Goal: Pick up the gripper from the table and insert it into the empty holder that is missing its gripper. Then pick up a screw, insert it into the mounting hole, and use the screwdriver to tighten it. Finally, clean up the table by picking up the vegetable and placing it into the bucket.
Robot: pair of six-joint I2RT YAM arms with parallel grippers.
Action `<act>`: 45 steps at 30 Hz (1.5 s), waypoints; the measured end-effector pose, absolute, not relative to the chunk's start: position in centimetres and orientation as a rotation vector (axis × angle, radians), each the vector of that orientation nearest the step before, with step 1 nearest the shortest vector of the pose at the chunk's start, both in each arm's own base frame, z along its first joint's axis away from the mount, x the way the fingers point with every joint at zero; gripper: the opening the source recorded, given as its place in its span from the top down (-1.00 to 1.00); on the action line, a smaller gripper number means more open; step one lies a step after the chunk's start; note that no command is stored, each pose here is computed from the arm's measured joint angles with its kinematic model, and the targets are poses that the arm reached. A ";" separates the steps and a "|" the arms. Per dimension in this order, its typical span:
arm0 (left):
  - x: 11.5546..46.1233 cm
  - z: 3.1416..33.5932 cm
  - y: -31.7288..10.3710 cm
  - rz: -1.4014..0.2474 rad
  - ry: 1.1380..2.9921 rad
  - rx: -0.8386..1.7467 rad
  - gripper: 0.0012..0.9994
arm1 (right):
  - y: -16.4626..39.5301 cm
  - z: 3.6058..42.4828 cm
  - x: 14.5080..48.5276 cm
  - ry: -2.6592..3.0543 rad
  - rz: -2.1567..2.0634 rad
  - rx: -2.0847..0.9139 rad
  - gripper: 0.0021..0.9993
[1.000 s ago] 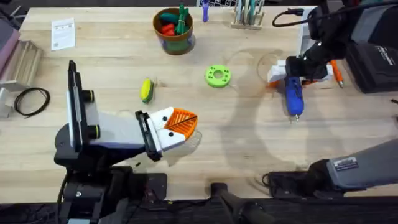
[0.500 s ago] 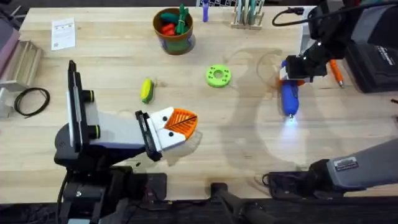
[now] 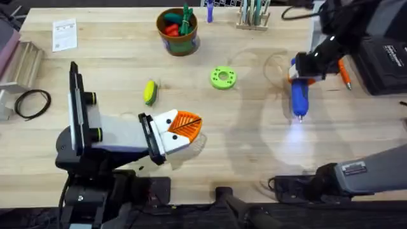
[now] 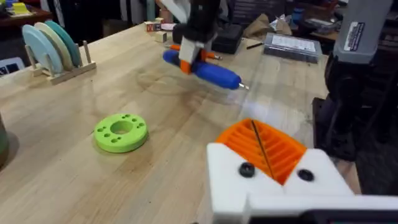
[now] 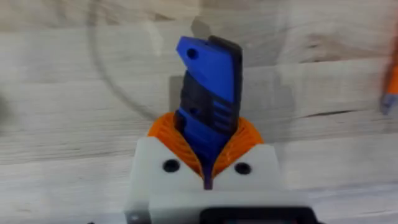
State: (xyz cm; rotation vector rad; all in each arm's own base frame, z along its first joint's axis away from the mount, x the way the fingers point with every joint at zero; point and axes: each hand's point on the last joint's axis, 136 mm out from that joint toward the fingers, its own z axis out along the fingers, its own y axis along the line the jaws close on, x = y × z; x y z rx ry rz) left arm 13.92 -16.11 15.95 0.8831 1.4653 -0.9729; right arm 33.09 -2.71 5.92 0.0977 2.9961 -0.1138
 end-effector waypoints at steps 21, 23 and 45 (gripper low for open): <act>13.9 16.0 -16.1 -0.973 1.465 0.883 0.97 | 8.4 34.5 39.5 2.069 0.373 -0.098 0.96; 13.9 16.0 -16.1 -0.973 1.465 0.883 0.97 | 10.0 36.6 39.3 1.990 0.416 -0.136 0.96; 13.9 16.0 -16.1 -0.976 1.464 0.886 0.97 | 21.1 41.9 35.2 1.368 1.004 -0.381 0.96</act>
